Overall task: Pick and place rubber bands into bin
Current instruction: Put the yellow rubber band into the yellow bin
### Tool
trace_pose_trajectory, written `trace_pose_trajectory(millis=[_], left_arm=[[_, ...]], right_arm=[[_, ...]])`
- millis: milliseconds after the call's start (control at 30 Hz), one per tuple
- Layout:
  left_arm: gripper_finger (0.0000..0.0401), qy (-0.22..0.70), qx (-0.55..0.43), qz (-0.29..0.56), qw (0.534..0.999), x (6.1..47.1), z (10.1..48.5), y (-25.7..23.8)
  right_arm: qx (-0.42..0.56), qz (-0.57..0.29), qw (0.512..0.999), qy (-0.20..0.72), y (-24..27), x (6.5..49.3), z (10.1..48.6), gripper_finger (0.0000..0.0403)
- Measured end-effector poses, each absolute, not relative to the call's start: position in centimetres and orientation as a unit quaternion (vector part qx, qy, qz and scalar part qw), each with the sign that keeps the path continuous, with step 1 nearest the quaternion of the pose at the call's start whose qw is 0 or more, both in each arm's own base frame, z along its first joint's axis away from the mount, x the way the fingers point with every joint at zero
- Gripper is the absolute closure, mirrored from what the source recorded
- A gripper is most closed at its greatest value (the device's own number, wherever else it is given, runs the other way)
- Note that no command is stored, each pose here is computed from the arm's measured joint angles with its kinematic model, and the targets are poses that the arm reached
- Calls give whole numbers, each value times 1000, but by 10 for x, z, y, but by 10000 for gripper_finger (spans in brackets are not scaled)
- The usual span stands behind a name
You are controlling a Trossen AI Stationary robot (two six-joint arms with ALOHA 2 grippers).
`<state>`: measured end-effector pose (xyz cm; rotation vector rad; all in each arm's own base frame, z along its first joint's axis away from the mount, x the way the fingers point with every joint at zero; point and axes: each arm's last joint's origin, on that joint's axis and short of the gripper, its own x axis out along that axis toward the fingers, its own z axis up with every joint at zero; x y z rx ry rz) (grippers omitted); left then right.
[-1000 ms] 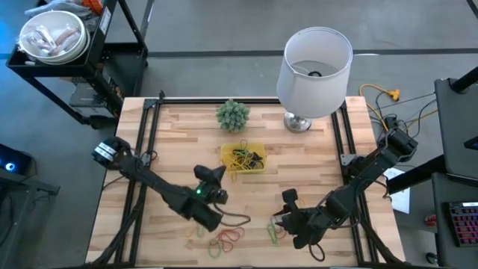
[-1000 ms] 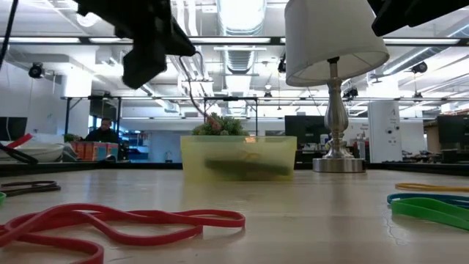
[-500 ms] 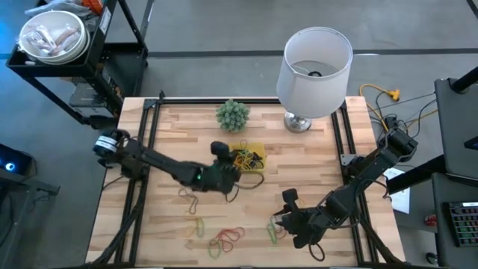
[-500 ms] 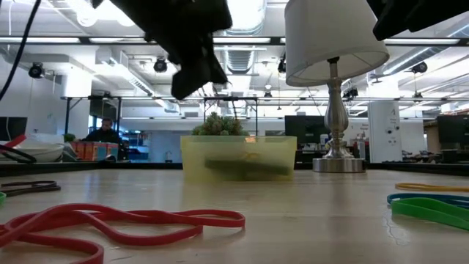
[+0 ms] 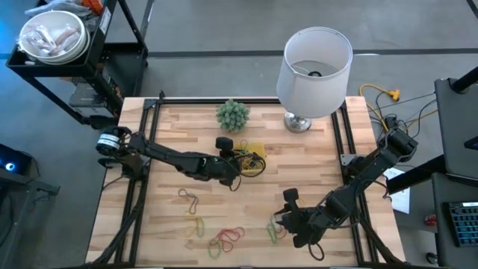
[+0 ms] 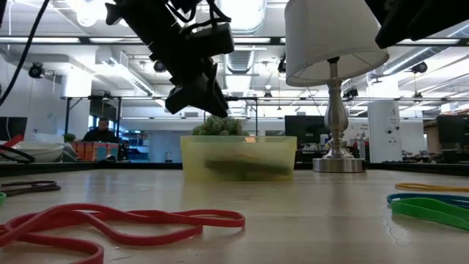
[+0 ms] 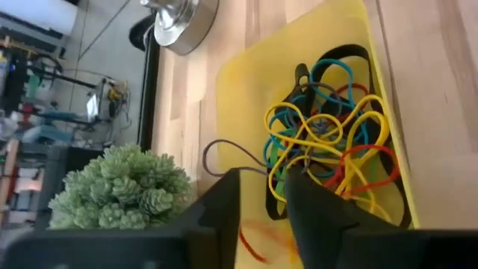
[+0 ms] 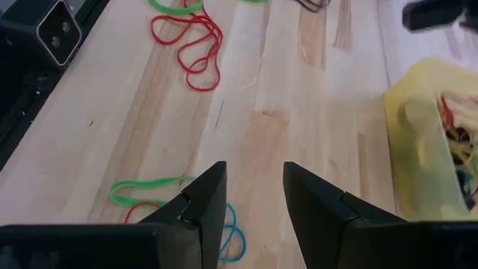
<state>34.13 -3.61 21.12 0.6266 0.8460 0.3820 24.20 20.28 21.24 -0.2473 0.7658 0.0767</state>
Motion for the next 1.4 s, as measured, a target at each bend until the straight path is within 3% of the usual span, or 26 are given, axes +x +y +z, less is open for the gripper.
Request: trace_pose_trajectory(millis=[267, 800, 1400], left_arm=[[258, 401, 266, 180, 858, 334, 215, -46], [257, 399, 276, 110, 868, 310, 218, -104], [257, 406, 184, 126, 886, 258, 230, -122]], right_arm=[[-53, -66, 882, 464, 184, 222, 189, 275], [32, -126, 843, 521, 148, 211, 141, 275], [125, -147, 779, 597, 121, 229, 117, 283]])
